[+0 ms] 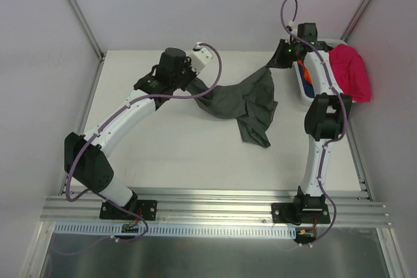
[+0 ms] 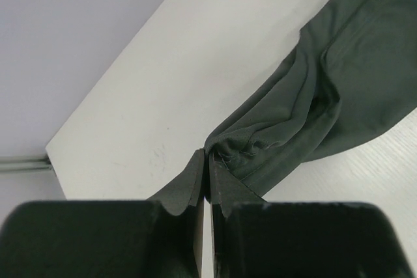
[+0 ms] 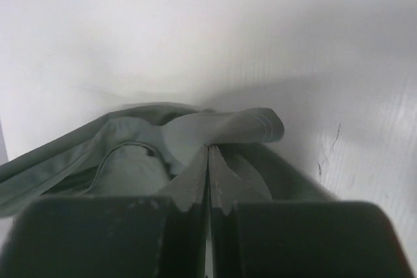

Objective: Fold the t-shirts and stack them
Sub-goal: Move the tshirt to the center of the board

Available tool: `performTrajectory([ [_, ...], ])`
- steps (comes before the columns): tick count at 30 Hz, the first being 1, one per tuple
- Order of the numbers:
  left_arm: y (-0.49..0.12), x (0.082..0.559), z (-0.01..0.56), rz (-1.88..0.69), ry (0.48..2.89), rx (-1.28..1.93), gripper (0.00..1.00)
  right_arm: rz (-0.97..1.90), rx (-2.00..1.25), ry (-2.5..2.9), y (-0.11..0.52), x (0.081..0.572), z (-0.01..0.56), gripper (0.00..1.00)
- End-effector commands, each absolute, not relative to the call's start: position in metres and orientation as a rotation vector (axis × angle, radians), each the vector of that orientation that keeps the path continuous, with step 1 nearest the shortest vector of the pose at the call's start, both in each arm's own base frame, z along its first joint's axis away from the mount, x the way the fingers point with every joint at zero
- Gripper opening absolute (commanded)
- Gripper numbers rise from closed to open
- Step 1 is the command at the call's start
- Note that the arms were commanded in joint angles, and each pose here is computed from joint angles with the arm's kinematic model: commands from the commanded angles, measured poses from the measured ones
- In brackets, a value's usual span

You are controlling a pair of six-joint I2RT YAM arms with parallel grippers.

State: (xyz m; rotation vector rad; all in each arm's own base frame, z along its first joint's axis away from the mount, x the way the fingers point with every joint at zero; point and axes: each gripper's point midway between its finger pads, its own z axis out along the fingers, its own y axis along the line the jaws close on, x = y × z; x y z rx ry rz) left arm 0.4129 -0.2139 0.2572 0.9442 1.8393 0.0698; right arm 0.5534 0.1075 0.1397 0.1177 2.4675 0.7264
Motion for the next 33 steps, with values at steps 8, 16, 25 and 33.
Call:
performTrajectory([
  [8,-0.188,0.407,0.344,0.085,1.666,0.831,0.01,0.671,-0.049,2.132,0.094,0.470,0.336,0.01],
  [16,-0.176,0.392,0.430,0.120,1.485,0.775,0.00,0.605,-0.099,2.041,0.088,0.392,0.386,0.01],
  [25,-0.153,0.355,0.477,0.163,1.362,0.764,0.00,0.535,-0.127,1.873,0.073,0.311,0.441,0.01],
  [33,-0.152,0.307,0.497,0.077,1.234,0.836,0.00,0.496,-0.149,1.741,0.070,0.265,0.483,0.01],
])
